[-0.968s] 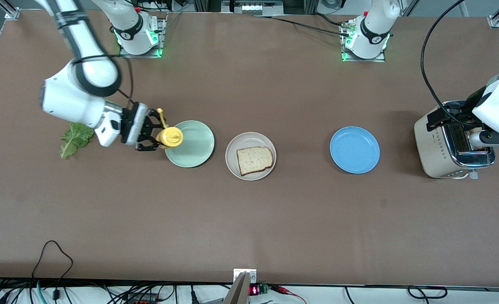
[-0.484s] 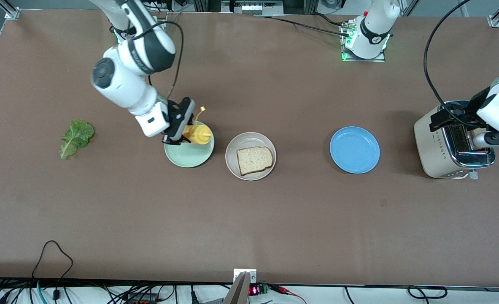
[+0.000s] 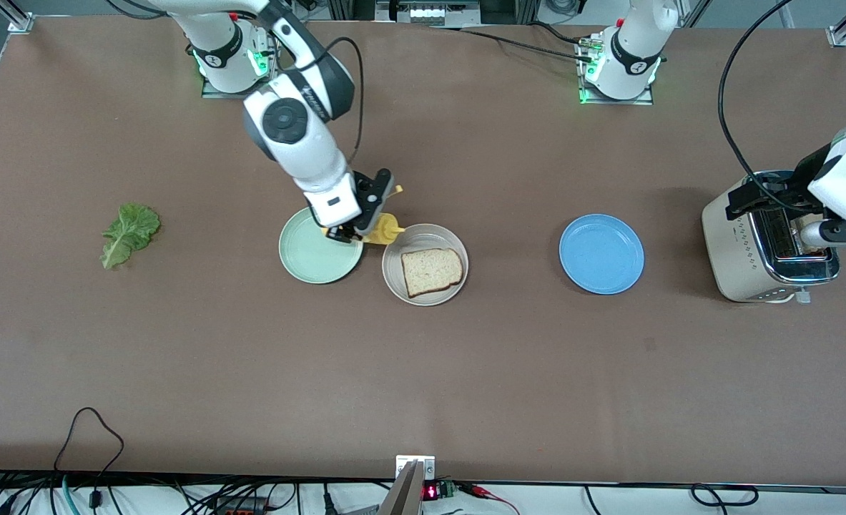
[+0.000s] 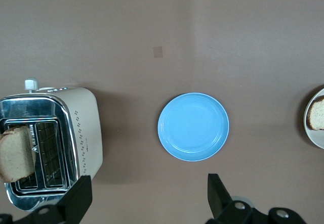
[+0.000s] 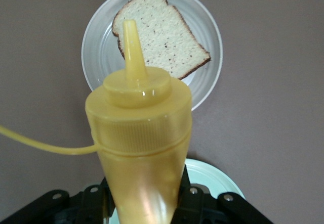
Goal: Make sandwich in beige plate with both arms
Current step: 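Lift the yellow bottle and tilt it over the bread with the right gripper, then carry the yellow bottle back beside the lettuce with the right gripper, then release the bottle and move the right gripper to the lettuce leaf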
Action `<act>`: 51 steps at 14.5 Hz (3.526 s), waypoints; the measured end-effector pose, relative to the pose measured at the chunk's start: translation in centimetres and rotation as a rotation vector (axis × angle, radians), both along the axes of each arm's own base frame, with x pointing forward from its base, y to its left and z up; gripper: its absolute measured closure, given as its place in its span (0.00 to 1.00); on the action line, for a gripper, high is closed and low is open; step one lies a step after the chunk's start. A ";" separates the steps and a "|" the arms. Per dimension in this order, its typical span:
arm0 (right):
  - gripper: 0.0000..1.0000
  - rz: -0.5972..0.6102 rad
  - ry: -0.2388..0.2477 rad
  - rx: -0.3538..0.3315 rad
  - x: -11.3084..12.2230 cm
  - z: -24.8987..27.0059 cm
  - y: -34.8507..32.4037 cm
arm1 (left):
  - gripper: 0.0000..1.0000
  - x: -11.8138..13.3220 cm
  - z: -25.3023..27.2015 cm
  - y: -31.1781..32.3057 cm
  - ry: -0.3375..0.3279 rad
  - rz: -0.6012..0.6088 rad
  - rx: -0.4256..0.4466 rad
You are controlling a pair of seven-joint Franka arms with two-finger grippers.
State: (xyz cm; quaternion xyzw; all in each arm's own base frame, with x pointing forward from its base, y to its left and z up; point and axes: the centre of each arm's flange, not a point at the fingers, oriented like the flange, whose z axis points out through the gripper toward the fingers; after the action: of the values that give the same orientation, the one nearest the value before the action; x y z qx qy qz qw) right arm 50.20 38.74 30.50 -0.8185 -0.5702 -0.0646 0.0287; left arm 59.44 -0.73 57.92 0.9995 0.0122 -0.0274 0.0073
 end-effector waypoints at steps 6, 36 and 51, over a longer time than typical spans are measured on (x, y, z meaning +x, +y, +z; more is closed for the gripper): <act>0.54 0.020 -0.003 -0.100 0.2 -3.0 3.6 | 0.00 -1.3 0.5 0.7 -0.002 0.012 0.001; 0.56 0.246 -0.030 0.863 1.5 -8.4 -45.3 | 0.00 -3.0 2.7 0.8 -0.054 0.029 0.016; 0.13 0.172 -0.046 1.042 -0.6 -15.2 -47.6 | 0.00 -3.1 2.5 0.4 -0.043 0.021 0.016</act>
State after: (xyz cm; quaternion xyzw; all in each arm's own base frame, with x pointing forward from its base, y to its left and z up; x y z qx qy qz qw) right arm 49.59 -8.83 15.33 -0.6445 -0.5280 -0.3546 0.4244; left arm 56.35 -0.38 60.40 0.9997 0.0227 -0.0057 -0.0001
